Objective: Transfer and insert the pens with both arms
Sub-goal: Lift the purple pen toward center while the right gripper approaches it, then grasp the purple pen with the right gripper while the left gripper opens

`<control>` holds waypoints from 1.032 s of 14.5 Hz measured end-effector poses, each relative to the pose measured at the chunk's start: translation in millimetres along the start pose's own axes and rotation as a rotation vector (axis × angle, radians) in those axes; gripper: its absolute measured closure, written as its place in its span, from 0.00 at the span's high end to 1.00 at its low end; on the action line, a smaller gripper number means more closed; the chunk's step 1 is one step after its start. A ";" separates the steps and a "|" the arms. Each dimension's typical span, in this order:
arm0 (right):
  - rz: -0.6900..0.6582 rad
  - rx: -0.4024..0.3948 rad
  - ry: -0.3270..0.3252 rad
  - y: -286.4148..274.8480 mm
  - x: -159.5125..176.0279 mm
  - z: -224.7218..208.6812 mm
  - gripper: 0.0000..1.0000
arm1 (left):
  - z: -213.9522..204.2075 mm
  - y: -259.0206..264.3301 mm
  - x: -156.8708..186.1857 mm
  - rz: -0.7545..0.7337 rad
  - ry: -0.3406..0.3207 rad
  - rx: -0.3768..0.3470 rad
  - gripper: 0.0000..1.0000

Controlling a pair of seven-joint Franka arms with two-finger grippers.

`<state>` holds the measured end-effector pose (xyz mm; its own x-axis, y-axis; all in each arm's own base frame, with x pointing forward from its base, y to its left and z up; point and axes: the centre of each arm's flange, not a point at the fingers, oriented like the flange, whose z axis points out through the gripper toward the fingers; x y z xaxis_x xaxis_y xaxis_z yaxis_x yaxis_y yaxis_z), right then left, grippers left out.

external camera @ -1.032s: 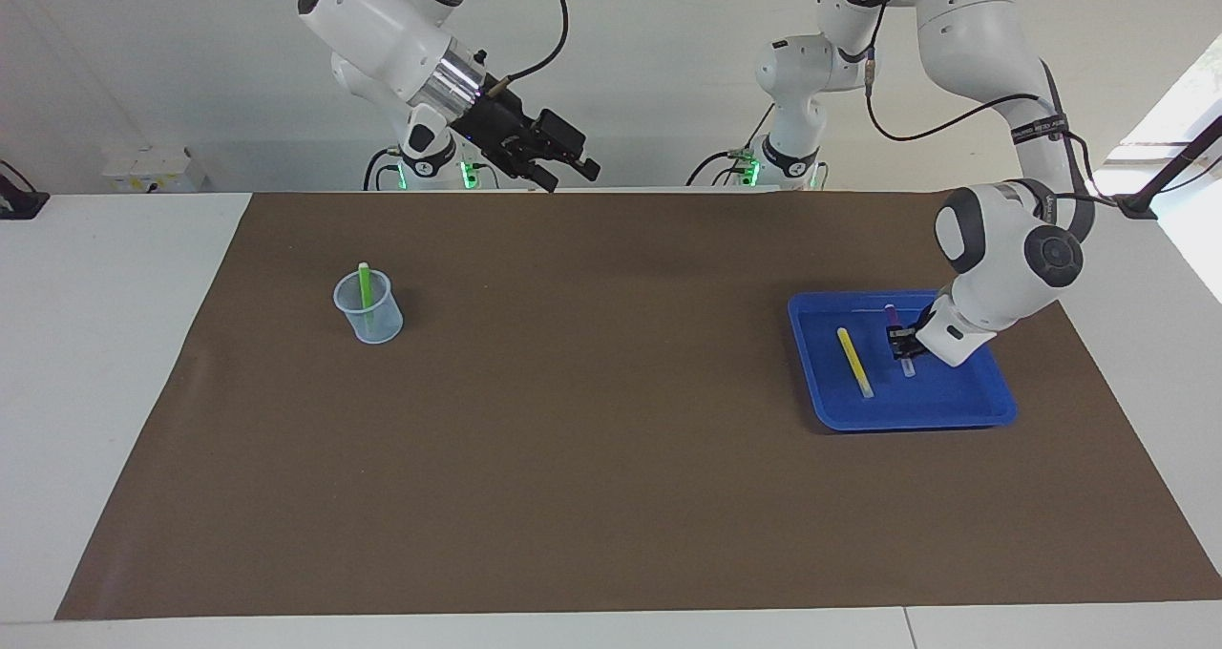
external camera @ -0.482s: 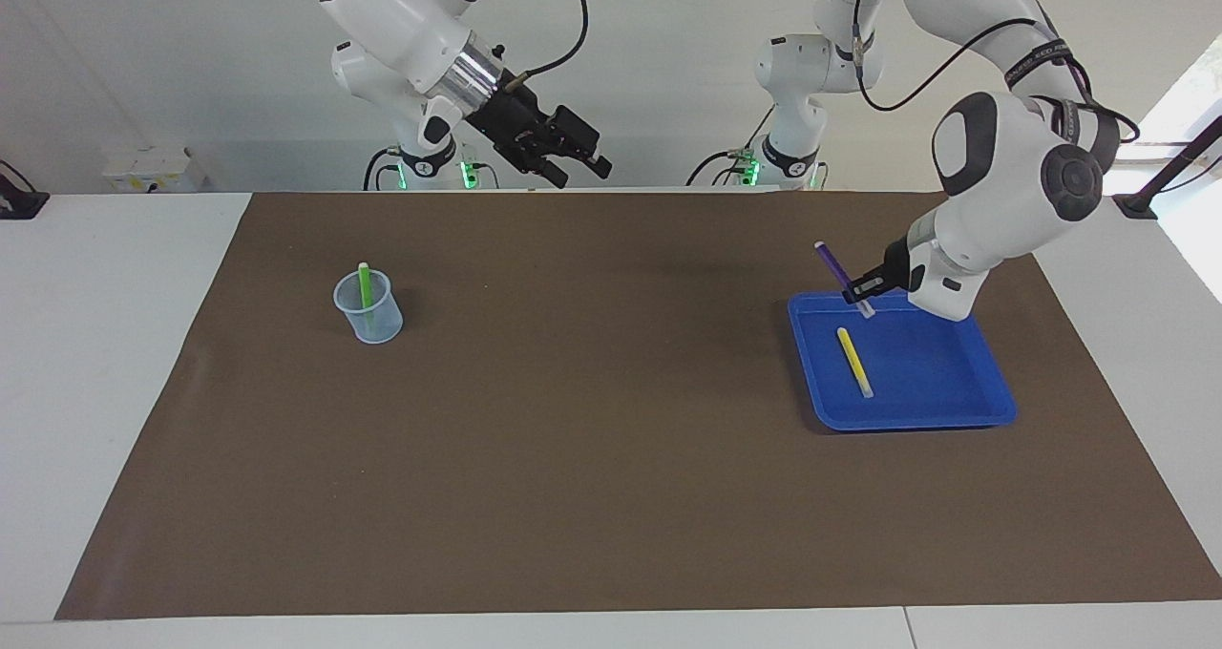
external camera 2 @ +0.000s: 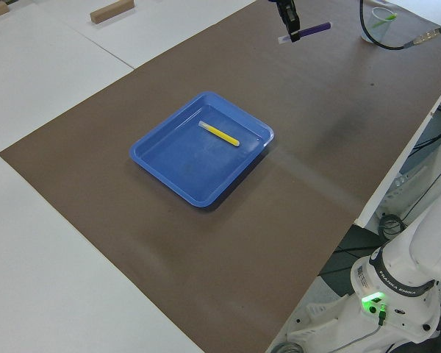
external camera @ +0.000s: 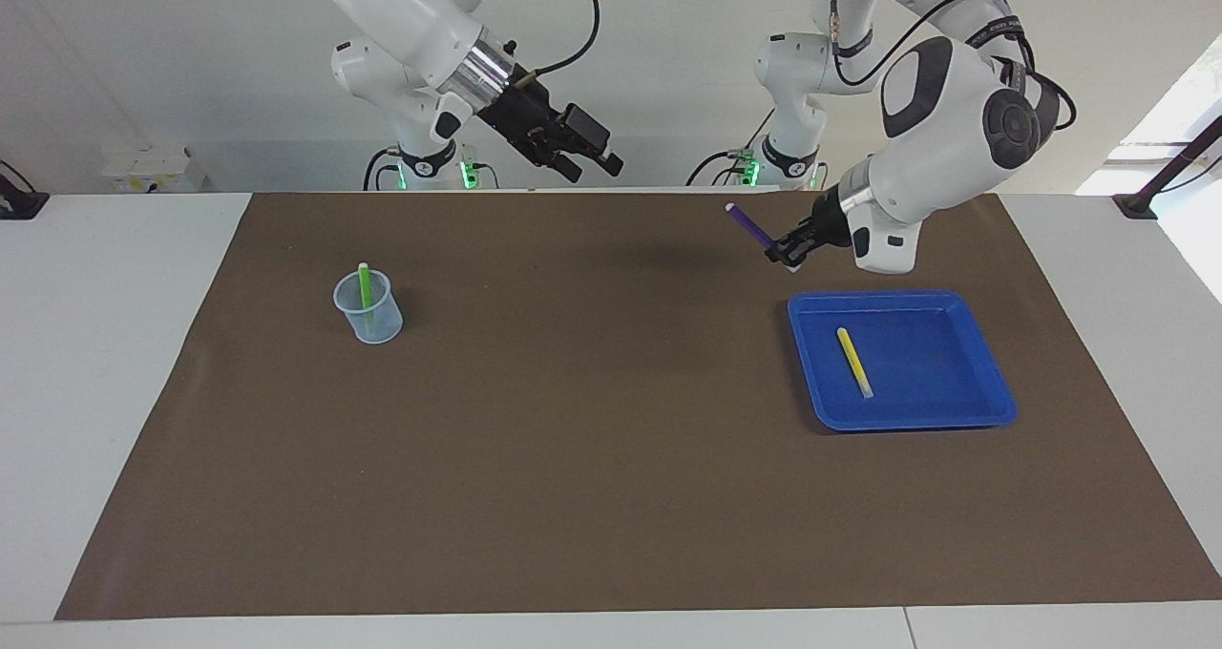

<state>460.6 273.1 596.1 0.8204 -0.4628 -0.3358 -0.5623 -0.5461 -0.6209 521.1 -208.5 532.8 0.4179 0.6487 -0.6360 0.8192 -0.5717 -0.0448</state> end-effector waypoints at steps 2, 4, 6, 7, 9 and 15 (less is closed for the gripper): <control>-0.012 0.000 0.001 -2.1 -6.6 5.0 1.00 | 5.4 -9.1 -6.3 -0.093 -0.057 -0.072 0.17; -0.015 0.000 0.000 -2.5 -8.2 6.3 1.00 | 10.5 -17.5 -15.3 -0.158 -0.104 -0.128 0.17; -0.017 0.007 0.008 -3.6 -8.4 6.0 1.00 | 15.3 -24.7 -20.4 -0.211 -0.153 -0.165 0.17; -0.018 0.007 0.008 -3.9 -9.4 6.7 1.00 | 18.1 -28.0 -20.9 -0.235 -0.186 -0.184 0.17; -0.027 0.003 0.004 -4.7 -14.8 11.5 1.00 | 24.1 -33.6 -20.5 -0.278 -0.227 -0.210 0.17; -0.061 0.018 0.017 -8.0 -34.9 34.1 1.00 | 34.2 -30.6 -29.5 -0.382 -0.289 -0.245 0.17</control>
<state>440.0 317.5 588.6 0.8511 -0.4408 -0.2851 -0.5092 -0.5611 -0.6526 470.3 -227.3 526.5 -0.0249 0.6035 -0.7969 0.9738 -0.1657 -0.1559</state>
